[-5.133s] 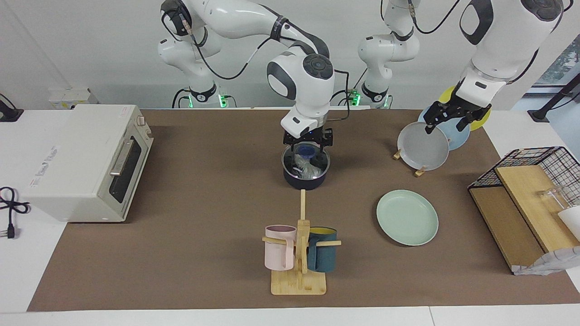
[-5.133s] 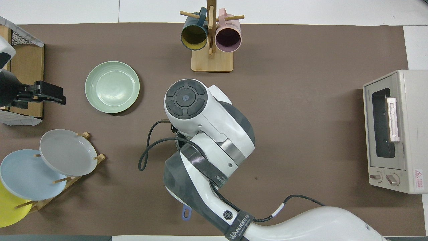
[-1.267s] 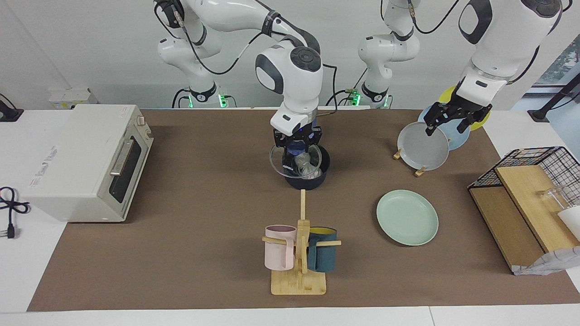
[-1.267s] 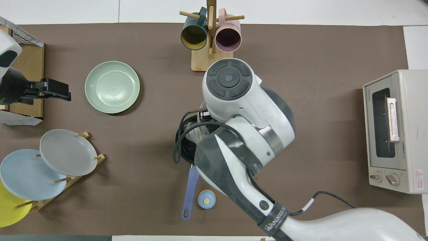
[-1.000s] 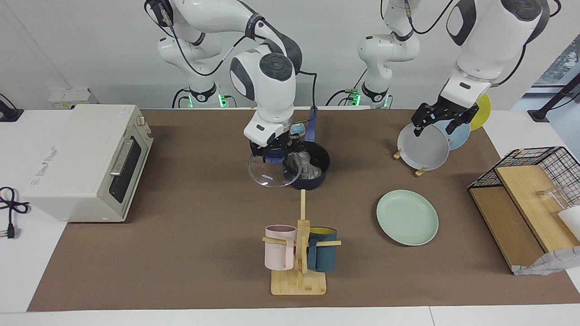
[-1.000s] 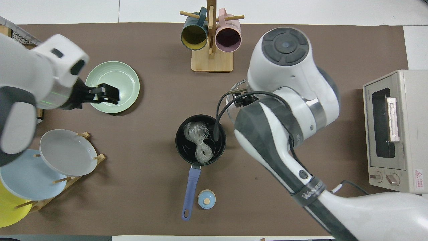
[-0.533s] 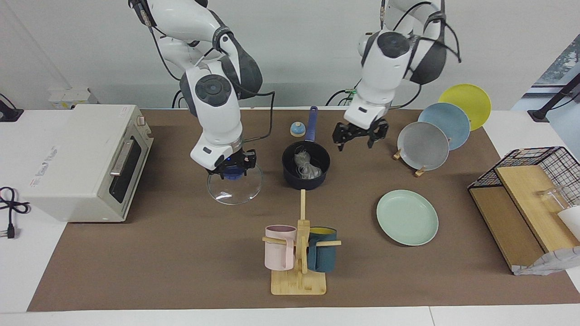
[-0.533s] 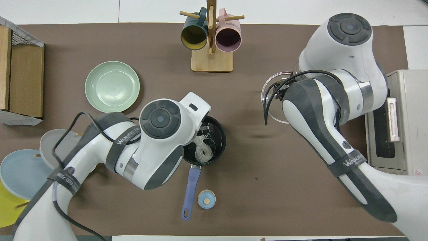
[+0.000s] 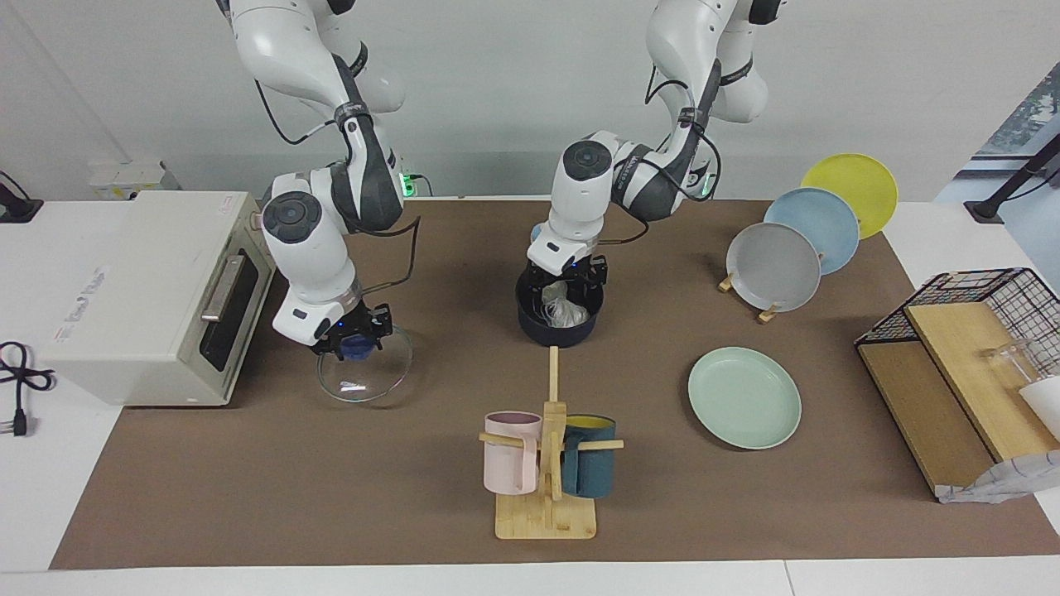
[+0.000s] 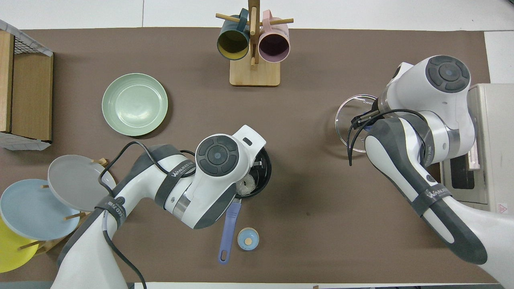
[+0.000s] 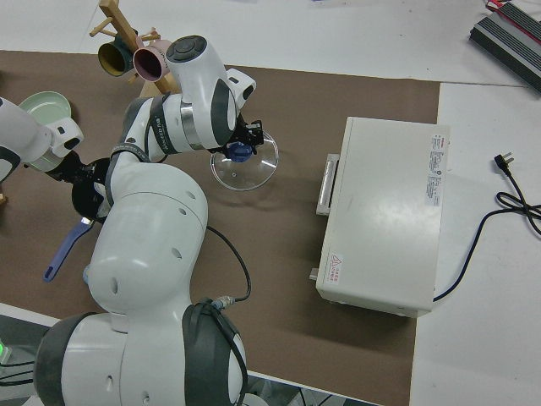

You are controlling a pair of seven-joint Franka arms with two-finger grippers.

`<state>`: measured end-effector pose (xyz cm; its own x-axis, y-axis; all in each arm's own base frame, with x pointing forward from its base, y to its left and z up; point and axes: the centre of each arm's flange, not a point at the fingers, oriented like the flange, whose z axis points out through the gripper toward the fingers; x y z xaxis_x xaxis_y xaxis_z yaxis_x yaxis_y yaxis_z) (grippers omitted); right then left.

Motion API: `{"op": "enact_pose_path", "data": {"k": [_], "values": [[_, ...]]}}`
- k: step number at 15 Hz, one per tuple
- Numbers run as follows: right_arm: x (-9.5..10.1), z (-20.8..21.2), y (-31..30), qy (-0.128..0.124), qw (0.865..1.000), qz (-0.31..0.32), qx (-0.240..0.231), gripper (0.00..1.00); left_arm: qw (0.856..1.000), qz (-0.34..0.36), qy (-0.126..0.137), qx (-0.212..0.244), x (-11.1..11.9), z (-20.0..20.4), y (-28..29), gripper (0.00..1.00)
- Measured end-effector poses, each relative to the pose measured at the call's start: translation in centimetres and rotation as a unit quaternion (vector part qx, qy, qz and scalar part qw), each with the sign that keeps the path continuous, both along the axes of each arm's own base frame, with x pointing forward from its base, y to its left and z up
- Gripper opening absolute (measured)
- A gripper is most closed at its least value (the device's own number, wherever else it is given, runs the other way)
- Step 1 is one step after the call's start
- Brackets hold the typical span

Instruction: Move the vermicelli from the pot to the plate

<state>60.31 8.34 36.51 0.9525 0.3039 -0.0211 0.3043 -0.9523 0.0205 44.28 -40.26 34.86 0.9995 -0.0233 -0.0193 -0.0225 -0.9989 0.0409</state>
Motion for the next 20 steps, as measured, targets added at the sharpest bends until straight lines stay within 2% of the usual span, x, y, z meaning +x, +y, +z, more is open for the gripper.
{"op": "enact_pose_path", "data": {"k": [4, 7, 8, 12, 13, 14, 15, 17, 18, 20], "values": [[-0.5, -1.1, -1.0, 0.004, 1.0, -0.002, 0.0, 0.67, 1.0, -0.02, 0.008, 0.005, -0.2, -2.6, -0.7, 1.0], [-0.9, -1.8, -1.1, 0.009, 1.0, -0.002, -0.001, 0.67, 1.0, -0.029, 0.009, 0.006, -0.4, -2.9, -0.9, 1.0], [-1.1, -2.2, -1.1, 0.011, 1.0, -0.001, -0.001, 0.67, 0.999, -0.033, 0.009, 0.006, -0.4, -2.9, -0.9, 0.92], [-1.7, -3.3, -1.1, 0.017, 1.0, 0.0, -0.001, 0.67, 0.999, -0.053, 0.007, 0.006, -0.1, -2.9, -0.6, 0.47], [-1.7, -3.3, -1.0, 0.014, 1.0, 0.0, 0.0, 0.71, 0.998, -0.054, 0.007, 0.006, 0.0, -2.9, -0.5, 0.33], [-1.7, -3.3, -1.0, 0.013, 1.0, 0.0, 0.0, 0.71, 0.998, -0.055, 0.006, 0.006, 0.1, -2.8, -0.4, 0.27], [-1.7, -3.3, -1.0, 0.012, 1.0, 0.0, 0.0, 0.77, 0.998, -0.055, 0.005, 0.006, 0.2, -2.7, -0.4, 0.27], [-1.5, -3.0, -1.0, 0.009, 1.0, 0.0, 0.0, 0.96, 0.999, -0.052, 0.004, 0.005, 0.5, -2.2, -0.3, 0.27], [-1.3, -2.5, -1.0, 0.005, 1.0, -0.001, 0.001, 1.0, 0.999, -0.049, 0.003, 0.006, 0.9, -1.4, 0.0, 0.26], [-0.9, -0.8, -1.1, 0.002, 1.0, -0.002, -0.002, 1.0, 0.999, -0.039, 0.003, 0.006, 2.1, 1.1, 0.8, 0.25]]}}
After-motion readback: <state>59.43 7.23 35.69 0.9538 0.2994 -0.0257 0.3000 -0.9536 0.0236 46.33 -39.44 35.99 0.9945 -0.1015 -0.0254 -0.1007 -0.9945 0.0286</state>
